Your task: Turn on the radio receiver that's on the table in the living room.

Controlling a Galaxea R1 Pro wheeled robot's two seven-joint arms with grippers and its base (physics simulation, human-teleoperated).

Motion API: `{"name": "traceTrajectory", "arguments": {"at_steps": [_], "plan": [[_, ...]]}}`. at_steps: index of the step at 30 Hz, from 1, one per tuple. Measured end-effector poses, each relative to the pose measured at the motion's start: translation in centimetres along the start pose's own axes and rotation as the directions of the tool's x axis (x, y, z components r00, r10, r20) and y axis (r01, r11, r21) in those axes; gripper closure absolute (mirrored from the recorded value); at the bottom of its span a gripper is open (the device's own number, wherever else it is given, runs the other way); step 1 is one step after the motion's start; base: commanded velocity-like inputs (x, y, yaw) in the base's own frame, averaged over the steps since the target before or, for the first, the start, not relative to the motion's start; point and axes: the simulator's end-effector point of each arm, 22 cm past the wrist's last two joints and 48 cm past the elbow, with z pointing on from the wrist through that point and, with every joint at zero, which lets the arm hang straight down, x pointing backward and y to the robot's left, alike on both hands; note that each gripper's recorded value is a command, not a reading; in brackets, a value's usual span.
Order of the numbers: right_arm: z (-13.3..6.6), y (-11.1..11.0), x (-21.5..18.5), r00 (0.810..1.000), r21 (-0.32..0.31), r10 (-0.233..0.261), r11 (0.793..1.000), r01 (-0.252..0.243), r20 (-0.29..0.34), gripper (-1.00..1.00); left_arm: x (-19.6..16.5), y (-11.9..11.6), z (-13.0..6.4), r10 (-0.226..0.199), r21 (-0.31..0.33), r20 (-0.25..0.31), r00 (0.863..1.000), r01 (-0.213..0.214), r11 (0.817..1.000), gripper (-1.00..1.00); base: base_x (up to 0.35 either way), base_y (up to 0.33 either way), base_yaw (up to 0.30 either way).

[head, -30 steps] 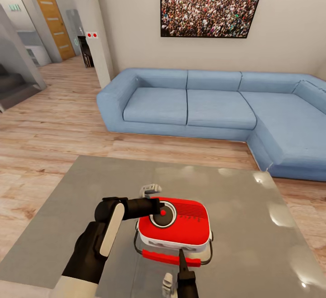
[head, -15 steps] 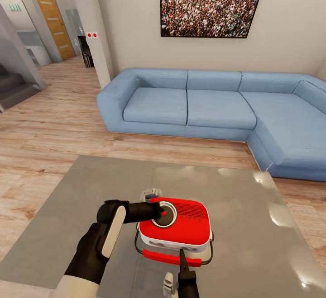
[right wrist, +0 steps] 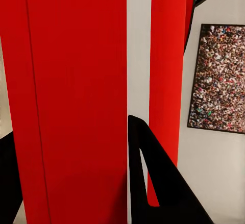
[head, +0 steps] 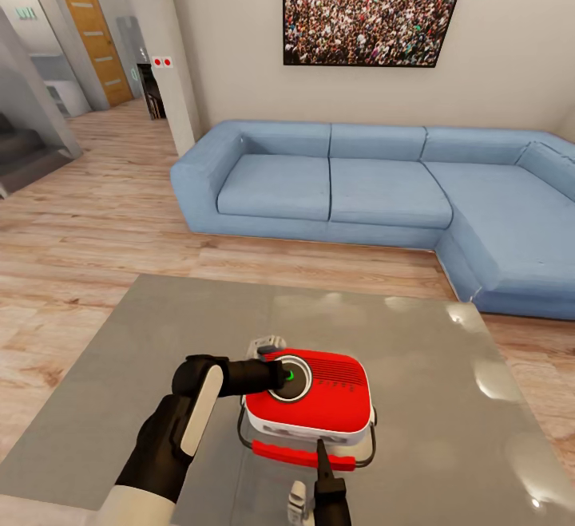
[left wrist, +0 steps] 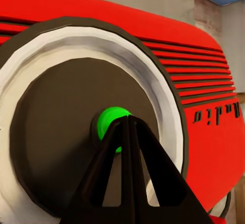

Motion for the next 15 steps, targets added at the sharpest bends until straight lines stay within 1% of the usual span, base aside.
{"name": "traceTrajectory", "arguments": {"at_steps": [3,5,6,7,9,11,15], "plan": [[0.0,0.2,0.1,1.000,-0.007,0.001,1.000,-0.001,-0.004,1.00,-0.4,-0.5,-0.2,0.000,0.014,0.011,1.000,0.000,1.000,1.00,0.000,0.000,0.000],[0.0,1.1,0.7,0.999,-0.043,0.022,0.999,-0.023,-0.029,1.00,-1.9,-2.4,-1.1,-0.001,0.069,0.056,0.998,-0.003,0.998,1.00,0.000,0.000,0.000],[0.0,1.3,0.8,0.999,-0.050,0.026,0.998,-0.027,-0.033,1.00,-2.2,-2.7,-1.3,0.000,0.080,0.066,0.998,-0.005,0.997,1.00,0.000,0.000,0.000],[0.0,1.3,1.0,0.999,-0.053,0.022,0.998,-0.024,-0.041,1.00,-3.1,-3.9,-2.0,-0.001,0.114,0.093,0.996,-0.010,0.993,1.00,0.000,0.000,0.000],[0.0,1.8,1.3,0.998,-0.072,0.038,0.996,-0.042,-0.053,1.00,-4.1,-5.1,-2.8,0.003,0.145,0.123,0.992,-0.020,0.989,1.00,0.000,0.000,0.000],[0.0,1.7,1.3,0.998,-0.069,0.034,0.997,-0.038,-0.053,1.00,-4.5,-5.6,-3.2,0.006,0.159,0.138,0.990,-0.028,0.987,1.00,0.000,0.000,0.000],[0.1,2.0,1.5,0.997,-0.080,0.041,0.996,-0.046,-0.061,1.00,-5.7,-7.0,-4.4,0.021,0.184,0.178,0.984,-0.055,0.981,1.00,0.000,0.000,0.000]]}}
